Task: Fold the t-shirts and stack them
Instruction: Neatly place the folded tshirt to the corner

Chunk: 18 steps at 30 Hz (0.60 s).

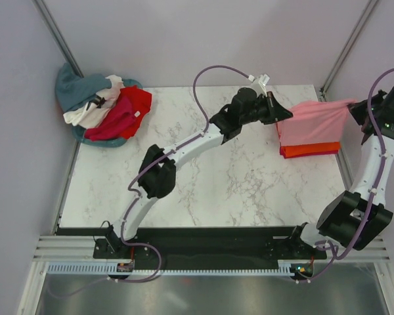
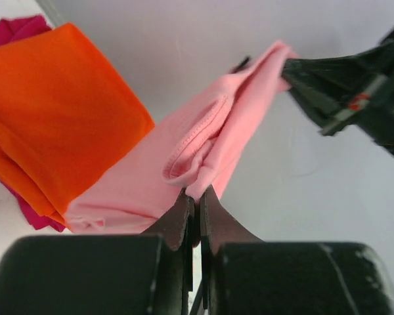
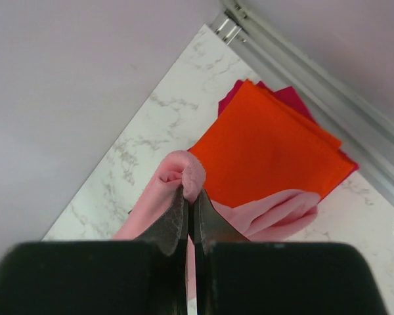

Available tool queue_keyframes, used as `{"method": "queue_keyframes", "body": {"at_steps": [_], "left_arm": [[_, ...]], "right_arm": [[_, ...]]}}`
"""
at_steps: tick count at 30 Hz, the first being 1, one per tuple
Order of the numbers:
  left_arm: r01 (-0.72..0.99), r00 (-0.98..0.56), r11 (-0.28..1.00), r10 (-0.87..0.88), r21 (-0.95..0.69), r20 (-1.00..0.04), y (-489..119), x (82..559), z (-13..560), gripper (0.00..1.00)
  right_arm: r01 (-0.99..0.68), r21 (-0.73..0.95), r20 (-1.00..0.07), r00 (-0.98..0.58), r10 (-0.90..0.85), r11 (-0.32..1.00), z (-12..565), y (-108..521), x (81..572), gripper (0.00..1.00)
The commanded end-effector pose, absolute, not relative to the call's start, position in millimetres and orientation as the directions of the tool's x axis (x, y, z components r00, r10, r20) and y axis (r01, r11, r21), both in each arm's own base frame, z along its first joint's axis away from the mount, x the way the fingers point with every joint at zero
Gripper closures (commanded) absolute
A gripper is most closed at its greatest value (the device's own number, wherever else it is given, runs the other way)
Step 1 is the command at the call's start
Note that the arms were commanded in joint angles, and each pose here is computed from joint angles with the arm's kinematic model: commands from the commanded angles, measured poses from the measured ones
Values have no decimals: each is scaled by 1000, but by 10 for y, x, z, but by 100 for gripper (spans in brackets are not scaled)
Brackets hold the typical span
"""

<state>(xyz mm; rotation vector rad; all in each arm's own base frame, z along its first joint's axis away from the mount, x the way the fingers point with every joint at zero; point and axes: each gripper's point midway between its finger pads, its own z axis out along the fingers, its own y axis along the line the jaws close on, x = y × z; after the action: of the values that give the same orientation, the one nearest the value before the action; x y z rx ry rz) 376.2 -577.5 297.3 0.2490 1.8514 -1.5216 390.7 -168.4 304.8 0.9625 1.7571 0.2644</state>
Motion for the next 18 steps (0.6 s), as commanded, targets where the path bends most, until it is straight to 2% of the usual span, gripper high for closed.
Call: {"method": "queue_keyframes", "body": {"at_steps": [1, 10, 18], "left_arm": [[574, -703, 170, -400, -801, -588, -5980, 3792, 3273, 98], [583, -654, 88, -539, -808, -531, -6268, 3987, 3035, 98], [513, -599, 137, -650, -847, -467, -6220, 4346, 2703, 98]], "right_arm": [[544, 531, -764, -26, 645, 650, 3233, -2062, 3901, 100], [637, 501, -728, -57, 684, 586, 2678, -2396, 4147, 100], [641, 515, -695, -77, 715, 570, 2345, -2537, 4433, 100]]}}
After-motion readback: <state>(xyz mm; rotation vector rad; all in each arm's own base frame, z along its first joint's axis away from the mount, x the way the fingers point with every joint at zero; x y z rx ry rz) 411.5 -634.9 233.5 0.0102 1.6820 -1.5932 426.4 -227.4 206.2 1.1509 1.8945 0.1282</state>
